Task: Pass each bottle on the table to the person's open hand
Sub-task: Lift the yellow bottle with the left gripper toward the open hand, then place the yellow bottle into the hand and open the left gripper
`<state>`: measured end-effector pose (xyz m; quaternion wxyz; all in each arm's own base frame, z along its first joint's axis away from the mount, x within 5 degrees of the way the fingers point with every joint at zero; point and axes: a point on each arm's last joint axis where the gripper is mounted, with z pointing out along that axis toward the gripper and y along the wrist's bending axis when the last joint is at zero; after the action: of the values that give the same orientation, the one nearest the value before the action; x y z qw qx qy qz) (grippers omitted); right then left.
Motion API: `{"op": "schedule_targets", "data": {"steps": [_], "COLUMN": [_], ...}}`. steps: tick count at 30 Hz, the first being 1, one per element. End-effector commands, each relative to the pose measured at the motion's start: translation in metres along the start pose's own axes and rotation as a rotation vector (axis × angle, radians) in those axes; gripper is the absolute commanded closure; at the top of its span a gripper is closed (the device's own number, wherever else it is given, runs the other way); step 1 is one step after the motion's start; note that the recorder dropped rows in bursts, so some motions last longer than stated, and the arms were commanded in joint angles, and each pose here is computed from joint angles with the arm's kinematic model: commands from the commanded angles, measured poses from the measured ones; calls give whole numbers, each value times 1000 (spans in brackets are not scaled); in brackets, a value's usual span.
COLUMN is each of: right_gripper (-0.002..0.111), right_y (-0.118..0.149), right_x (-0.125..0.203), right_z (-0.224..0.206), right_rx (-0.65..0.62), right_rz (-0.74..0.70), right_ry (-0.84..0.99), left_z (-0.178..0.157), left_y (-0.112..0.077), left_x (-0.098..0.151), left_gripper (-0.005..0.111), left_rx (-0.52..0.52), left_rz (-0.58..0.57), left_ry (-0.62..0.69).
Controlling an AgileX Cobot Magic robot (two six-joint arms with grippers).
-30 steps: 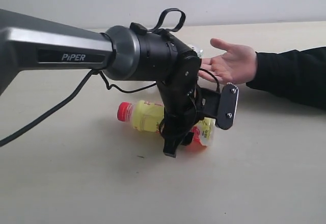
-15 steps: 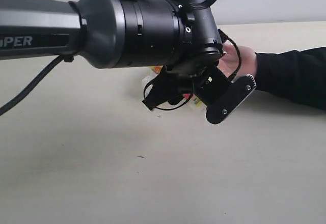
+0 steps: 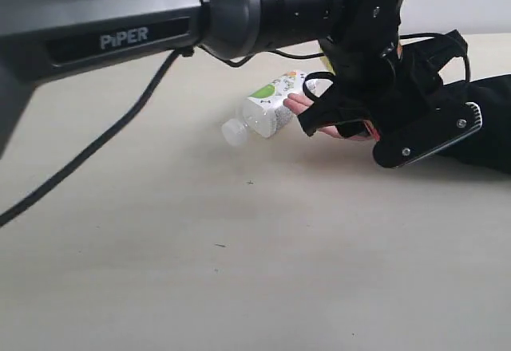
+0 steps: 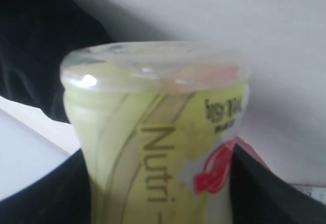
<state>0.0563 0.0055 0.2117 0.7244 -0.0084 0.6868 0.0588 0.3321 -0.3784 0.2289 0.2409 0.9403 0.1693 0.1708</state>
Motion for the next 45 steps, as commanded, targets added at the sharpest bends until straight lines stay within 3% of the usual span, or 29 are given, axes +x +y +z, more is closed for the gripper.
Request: {"op": "schedule_targets", "data": {"steps": [1,5,15,27,31,35,37,40,45], "right_gripper": [108,108,108,108,108,108,108,108,108], "right_y": [-1,-1,-1,-1,-1,-1,-1,-1,-1], "right_x": [0,0,0,0,0,0,0,0,0], "right_z": [0,0,0,0,0,0,0,0,0], "right_rx": [7,7,7,7,7,7,7,7,7], "right_rz": [-3,-3,-3,-3,-3,-3,-3,-3,-3], "right_ry": [-16,-16,-16,-16,-16,-16,-16,-16,-16], "left_z": [23,37,60,60,60,61,61,61,61], "left_y": [1,-4,-15,-14,-13,-12,-10,-7,-7], "left_x": [10,16,14,14,15,16,16,18,18], "left_gripper": [107,107,107,106,90,57,47,41,40], "left_rx": [-7,13,56,47,27,17,2,-33,-29], "left_rz": [-59,-133,-140,-191,-231,-235,-269,-348,-350], "left_ry": [-35,-91,-102,-96,-87,-87,-82,-70,-71]}}
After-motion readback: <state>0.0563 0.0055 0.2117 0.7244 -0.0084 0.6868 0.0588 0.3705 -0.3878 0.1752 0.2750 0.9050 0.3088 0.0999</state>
